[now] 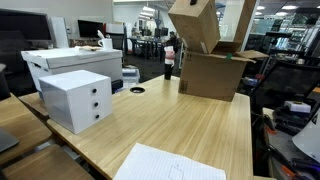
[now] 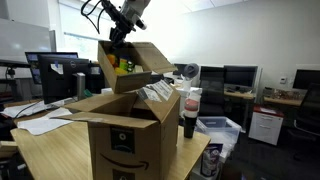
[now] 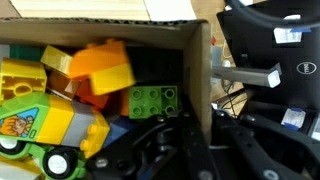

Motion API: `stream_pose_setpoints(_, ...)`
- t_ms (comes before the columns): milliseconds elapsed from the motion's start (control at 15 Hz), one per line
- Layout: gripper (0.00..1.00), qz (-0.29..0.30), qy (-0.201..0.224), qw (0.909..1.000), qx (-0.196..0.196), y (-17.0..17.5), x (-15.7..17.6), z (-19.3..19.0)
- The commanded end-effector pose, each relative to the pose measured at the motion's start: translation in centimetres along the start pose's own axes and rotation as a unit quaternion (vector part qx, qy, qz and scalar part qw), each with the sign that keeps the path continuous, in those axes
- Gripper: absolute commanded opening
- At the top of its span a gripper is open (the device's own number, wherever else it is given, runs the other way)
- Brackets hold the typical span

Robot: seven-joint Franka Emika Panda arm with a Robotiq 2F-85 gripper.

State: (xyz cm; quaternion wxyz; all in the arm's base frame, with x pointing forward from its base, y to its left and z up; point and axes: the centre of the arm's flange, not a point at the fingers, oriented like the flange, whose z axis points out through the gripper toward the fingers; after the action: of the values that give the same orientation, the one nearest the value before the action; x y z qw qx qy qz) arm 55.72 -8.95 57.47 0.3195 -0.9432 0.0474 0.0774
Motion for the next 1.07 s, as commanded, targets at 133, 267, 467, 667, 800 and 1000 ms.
stream_pose_setpoints(133, 0.03, -0.027, 0.035, 0.9974, 0.058, 0.6, -1.2, -2.2)
stream_pose_setpoints(267, 0.03, -0.027, 0.043, 0.9960, 0.073, 1.3, -1.3, -2.9)
stream_pose_setpoints(467, 0.03, -0.023, 0.055, 0.9943, 0.089, 2.4, -1.5, -4.0)
stream_pose_setpoints(667, 0.03, -0.029, 0.068, 0.9918, 0.104, 3.1, -1.8, -4.6)
stream_pose_setpoints(800, 0.03, -0.032, 0.073, 0.9907, 0.111, 3.5, -1.8, -4.9)
stream_pose_setpoints(1000, 0.03, -0.039, 0.081, 0.9888, 0.119, 4.0, -2.0, -5.3)
